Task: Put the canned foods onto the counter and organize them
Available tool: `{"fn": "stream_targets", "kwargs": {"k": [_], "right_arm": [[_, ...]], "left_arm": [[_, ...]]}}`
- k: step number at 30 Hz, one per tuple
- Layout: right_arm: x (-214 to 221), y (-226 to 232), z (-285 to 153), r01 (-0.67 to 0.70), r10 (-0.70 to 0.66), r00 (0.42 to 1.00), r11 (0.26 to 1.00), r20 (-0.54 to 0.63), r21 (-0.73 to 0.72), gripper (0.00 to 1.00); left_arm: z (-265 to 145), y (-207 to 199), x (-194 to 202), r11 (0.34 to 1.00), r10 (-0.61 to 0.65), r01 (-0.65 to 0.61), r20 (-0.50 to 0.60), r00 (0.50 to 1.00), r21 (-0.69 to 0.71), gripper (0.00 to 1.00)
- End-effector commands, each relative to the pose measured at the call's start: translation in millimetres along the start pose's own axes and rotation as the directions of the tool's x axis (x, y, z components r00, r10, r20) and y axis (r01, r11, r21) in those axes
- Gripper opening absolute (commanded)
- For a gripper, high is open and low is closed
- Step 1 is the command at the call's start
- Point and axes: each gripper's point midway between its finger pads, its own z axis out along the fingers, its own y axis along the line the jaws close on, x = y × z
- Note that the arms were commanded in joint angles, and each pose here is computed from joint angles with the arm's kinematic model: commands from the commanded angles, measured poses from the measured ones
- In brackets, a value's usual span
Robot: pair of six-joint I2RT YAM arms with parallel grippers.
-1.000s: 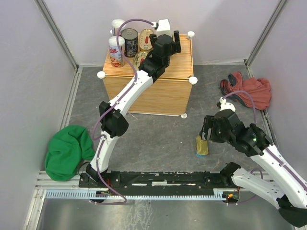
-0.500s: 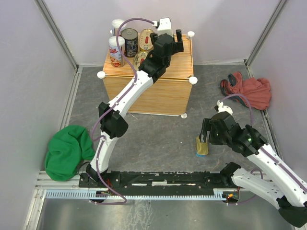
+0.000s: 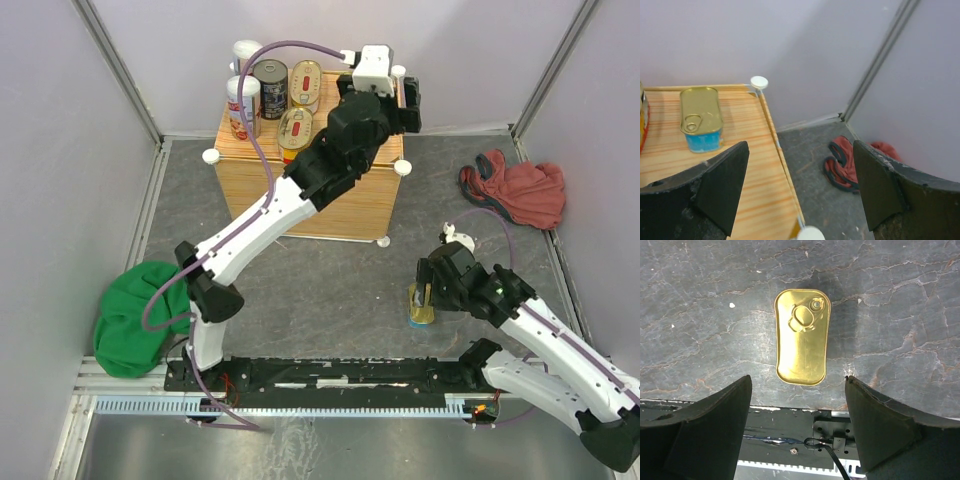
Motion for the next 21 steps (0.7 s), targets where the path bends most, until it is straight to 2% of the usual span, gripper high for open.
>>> {"fn": "stream_targets", "kwargs": {"k": [1,10,21], "right_arm": [[-8,9,9,-0.019,0.019,0.999,1.0,0.028,-0.022,0.83],[5,7,35,-0.023,0.023,1.0,1.0,-0.011,0.01,0.83],[19,3,58,-0.03,0.032,0.999,0.999,-0.042,0.04,0.83]], "left_arm": [[-42,-11,-34,1.0,0.023,-0.024,0.038,0.999,0.012,0.91],[-111,-45,-18,0.997,0.019,-0.017,-0.029,0.999,0.077,0.91],[-176,-36,18,0.998,0.007,0.001,-0.114,0.993,0.069,0.9]]}}
